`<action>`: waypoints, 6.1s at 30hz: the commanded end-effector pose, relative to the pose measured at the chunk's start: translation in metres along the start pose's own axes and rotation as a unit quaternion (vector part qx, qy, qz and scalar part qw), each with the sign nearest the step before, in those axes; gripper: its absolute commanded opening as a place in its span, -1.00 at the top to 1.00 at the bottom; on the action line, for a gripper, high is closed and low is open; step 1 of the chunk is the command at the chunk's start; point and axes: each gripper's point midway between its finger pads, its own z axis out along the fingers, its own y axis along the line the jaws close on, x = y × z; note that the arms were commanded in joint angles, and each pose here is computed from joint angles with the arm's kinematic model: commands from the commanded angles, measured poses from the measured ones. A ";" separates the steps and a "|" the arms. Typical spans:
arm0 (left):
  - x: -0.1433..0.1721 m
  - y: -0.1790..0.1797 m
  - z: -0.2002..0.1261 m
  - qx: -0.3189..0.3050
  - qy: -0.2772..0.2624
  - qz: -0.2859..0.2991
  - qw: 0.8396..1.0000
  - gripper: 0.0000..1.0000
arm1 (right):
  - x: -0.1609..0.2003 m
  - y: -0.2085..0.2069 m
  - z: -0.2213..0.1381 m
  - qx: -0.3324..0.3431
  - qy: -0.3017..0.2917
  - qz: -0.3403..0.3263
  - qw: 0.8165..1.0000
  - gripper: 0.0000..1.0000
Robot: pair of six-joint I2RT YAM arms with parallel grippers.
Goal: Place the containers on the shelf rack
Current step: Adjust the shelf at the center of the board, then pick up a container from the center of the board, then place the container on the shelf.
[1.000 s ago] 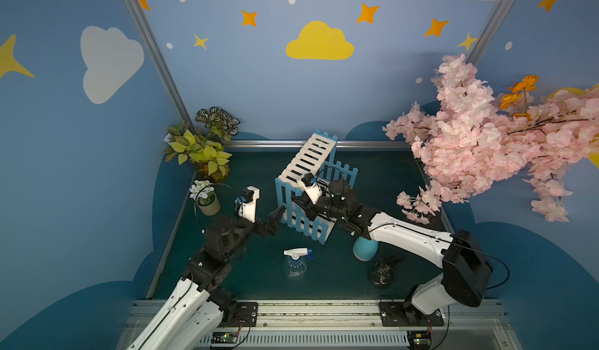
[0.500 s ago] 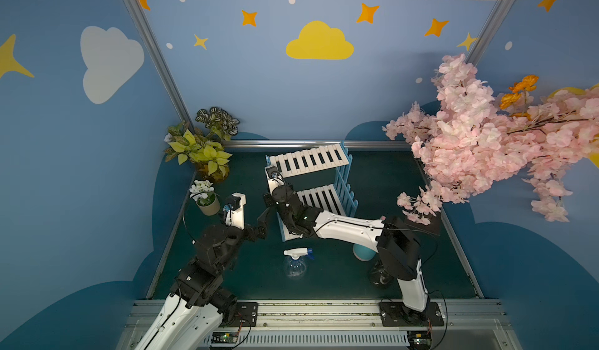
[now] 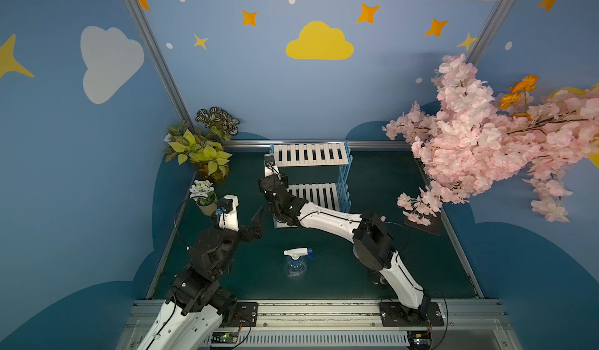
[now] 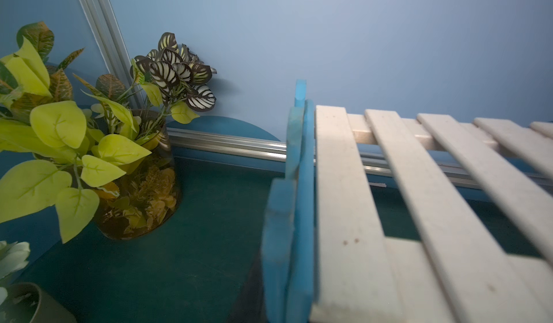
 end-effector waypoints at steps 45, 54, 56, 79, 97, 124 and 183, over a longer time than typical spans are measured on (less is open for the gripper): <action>0.048 -0.160 -0.065 0.543 0.145 0.169 0.809 -1.00 | 0.014 -0.165 -0.353 -0.480 0.158 -0.115 0.855 -0.92; 0.108 -0.171 -0.060 0.550 0.253 0.262 0.752 -0.98 | 0.058 -0.148 -0.382 -0.557 0.180 -0.107 0.804 -0.92; 0.116 -0.171 -0.056 0.544 0.260 0.280 0.747 -0.96 | 0.064 -0.141 -0.381 -0.561 0.187 -0.109 0.799 -0.91; 0.139 -0.171 -0.040 0.547 0.298 0.266 0.735 0.29 | 0.079 -0.122 -0.382 -0.583 0.173 -0.130 0.783 -0.92; 0.134 -0.170 -0.035 0.533 0.255 0.282 0.756 0.95 | 0.074 -0.128 -0.378 -0.567 0.161 -0.124 0.799 -0.92; 0.055 -0.151 0.044 0.239 0.245 0.134 0.930 0.95 | 0.031 -0.136 -0.340 -0.472 0.098 -0.056 0.875 -0.92; 0.058 -0.068 0.229 -0.037 0.202 0.077 0.976 0.95 | 0.054 -0.142 -0.267 -0.321 0.113 -0.086 0.936 -0.92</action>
